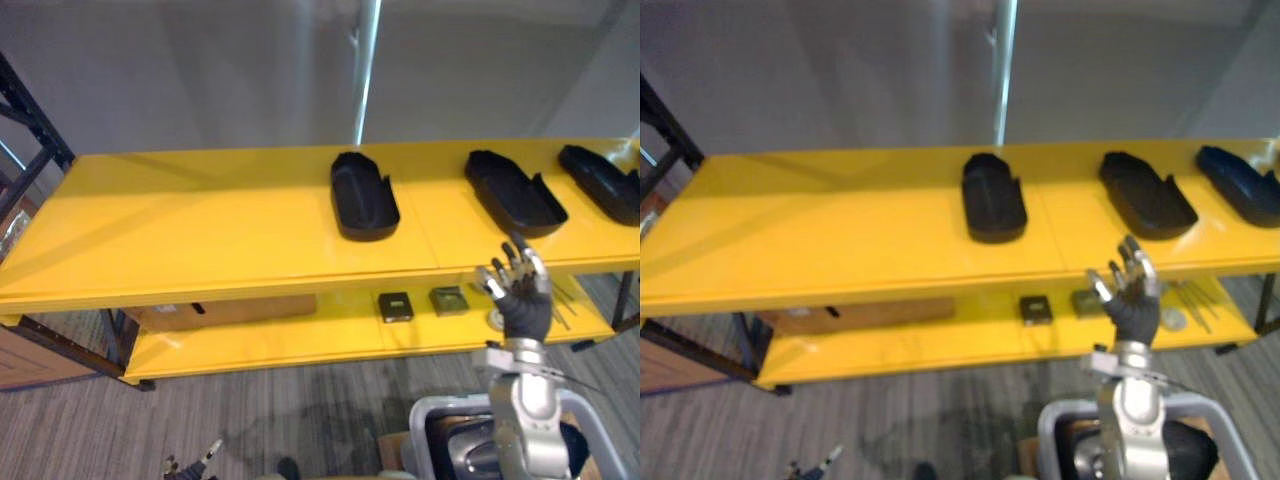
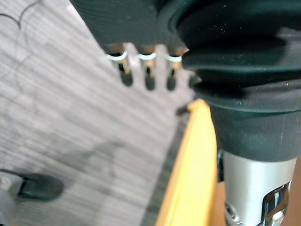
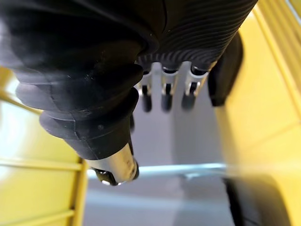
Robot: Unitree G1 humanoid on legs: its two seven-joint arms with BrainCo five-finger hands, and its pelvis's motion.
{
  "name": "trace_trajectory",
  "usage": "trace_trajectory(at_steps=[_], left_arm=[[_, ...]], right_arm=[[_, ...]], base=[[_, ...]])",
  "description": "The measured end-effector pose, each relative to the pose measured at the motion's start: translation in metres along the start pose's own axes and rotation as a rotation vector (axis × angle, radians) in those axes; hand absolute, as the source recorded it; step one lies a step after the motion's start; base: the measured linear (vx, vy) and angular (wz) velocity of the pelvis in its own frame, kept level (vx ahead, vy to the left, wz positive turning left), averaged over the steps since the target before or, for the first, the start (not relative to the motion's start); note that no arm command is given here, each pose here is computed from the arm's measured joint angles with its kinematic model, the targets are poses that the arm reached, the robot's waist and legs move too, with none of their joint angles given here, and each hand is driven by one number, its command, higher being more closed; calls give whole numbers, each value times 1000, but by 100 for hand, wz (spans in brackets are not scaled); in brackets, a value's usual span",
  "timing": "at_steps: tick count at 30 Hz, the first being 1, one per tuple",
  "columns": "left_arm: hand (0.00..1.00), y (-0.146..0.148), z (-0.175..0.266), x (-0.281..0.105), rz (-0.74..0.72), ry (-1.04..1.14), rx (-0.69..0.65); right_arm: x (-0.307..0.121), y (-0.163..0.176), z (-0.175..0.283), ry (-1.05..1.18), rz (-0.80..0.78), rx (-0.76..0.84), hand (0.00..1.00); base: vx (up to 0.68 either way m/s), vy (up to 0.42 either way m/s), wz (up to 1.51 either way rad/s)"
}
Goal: Walk over and take plastic housings, then place them on the shelf
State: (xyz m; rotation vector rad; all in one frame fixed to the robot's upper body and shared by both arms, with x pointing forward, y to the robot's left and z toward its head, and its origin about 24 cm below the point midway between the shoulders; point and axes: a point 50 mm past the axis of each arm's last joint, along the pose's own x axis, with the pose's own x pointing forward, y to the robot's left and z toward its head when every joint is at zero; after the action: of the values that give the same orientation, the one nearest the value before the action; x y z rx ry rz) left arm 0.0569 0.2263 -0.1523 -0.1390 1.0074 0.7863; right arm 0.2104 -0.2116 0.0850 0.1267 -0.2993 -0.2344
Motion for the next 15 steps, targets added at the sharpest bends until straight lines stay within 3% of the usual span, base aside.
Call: trace_trajectory(at_steps=[10,15], left_arm=[[0,20,-40,0,-109,327,280],[0,27,-46,0,-165,409,425]], right_arm=[[2,-7,-6,67,-147,-18,0],[-8,-55,0,65,-357,-89,0]], base=[[-12,-15,-28],[-10,-8,-56]])
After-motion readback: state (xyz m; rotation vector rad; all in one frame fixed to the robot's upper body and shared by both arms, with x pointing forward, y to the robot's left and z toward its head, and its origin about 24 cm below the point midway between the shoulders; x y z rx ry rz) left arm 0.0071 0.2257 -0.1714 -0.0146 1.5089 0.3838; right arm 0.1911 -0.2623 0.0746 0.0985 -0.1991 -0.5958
